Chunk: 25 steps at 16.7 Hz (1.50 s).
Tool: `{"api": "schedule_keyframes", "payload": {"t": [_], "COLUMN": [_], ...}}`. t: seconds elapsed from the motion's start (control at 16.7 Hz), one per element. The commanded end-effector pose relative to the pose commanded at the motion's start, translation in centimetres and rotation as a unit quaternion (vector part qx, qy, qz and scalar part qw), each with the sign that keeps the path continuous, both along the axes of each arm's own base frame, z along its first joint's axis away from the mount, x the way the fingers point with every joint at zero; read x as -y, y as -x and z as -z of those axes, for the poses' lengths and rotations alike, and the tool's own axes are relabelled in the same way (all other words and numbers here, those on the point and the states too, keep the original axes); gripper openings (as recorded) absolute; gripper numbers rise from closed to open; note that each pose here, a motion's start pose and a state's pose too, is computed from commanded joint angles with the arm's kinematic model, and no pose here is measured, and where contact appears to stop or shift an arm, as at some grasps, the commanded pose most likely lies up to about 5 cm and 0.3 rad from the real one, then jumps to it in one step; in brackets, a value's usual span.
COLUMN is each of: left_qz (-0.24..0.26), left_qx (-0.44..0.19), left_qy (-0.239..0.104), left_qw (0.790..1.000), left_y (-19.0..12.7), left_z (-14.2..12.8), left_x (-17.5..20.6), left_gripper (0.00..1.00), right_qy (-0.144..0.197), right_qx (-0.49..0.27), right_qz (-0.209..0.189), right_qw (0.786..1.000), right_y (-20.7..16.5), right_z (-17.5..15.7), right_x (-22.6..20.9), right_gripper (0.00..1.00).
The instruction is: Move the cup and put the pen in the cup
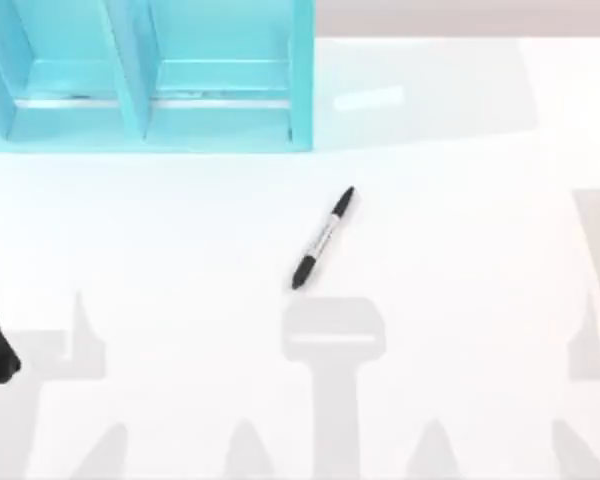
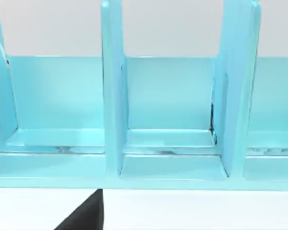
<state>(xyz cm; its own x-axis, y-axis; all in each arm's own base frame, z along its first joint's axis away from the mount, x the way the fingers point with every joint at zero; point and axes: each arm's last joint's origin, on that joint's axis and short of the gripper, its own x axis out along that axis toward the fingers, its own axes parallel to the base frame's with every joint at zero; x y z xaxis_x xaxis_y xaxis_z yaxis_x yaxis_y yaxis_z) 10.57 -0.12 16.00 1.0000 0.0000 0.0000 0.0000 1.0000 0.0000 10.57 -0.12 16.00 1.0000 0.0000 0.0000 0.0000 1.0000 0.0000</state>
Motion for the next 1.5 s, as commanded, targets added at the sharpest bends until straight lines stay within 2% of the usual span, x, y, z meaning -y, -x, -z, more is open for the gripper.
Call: {"api": "schedule_keyframes", "payload": {"t": [0.18,0.36,0.54,0.66,0.84,1.08,1.32,1.5], "left_qz": [0.000,0.000,0.000,0.000,0.000,0.000,0.000,0.000], "left_qx": [0.000,0.000,0.000,0.000,0.000,0.000,0.000,0.000], "left_qy": [0.000,0.000,0.000,0.000,0.000,0.000,0.000,0.000], "left_qw": [1.000,1.000,1.000,1.000,1.000,1.000,1.000,1.000], "left_y": [0.0,0.0,0.0,0.0,0.0,0.0,0.0,0.0], "left_z": [0.0,0.0,0.0,0.0,0.0,0.0,0.0,0.0], "left_x": [0.0,0.0,0.0,0.0,0.0,0.0,0.0,0.0], "left_gripper": [1.00,1.00,1.00,1.00,1.00,1.00,1.00,1.00], "right_qy": [0.002,0.017,0.041,0.056,0.068,0.063,0.040,0.018], "right_qx": [-0.005,-0.046,-0.124,-0.198,-0.331,-0.489,-0.606,-0.663], "right_qz": [0.002,0.018,0.041,0.054,0.066,0.063,0.044,0.025], "right_qw": [1.000,0.999,0.991,0.977,0.939,0.867,0.793,0.748], "right_y": [0.0,-0.1,-0.9,-2.3,-5.9,-11.4,-16.4,-19.0], "right_z": [-0.2,-1.8,-5.0,-7.3,-9.9,-11.6,-11.3,-10.1], "right_x": [0.0,0.4,1.0,1.7,3.4,7.0,11.4,14.4], "right_gripper": [1.00,1.00,1.00,1.00,1.00,1.00,1.00,1.00]}}
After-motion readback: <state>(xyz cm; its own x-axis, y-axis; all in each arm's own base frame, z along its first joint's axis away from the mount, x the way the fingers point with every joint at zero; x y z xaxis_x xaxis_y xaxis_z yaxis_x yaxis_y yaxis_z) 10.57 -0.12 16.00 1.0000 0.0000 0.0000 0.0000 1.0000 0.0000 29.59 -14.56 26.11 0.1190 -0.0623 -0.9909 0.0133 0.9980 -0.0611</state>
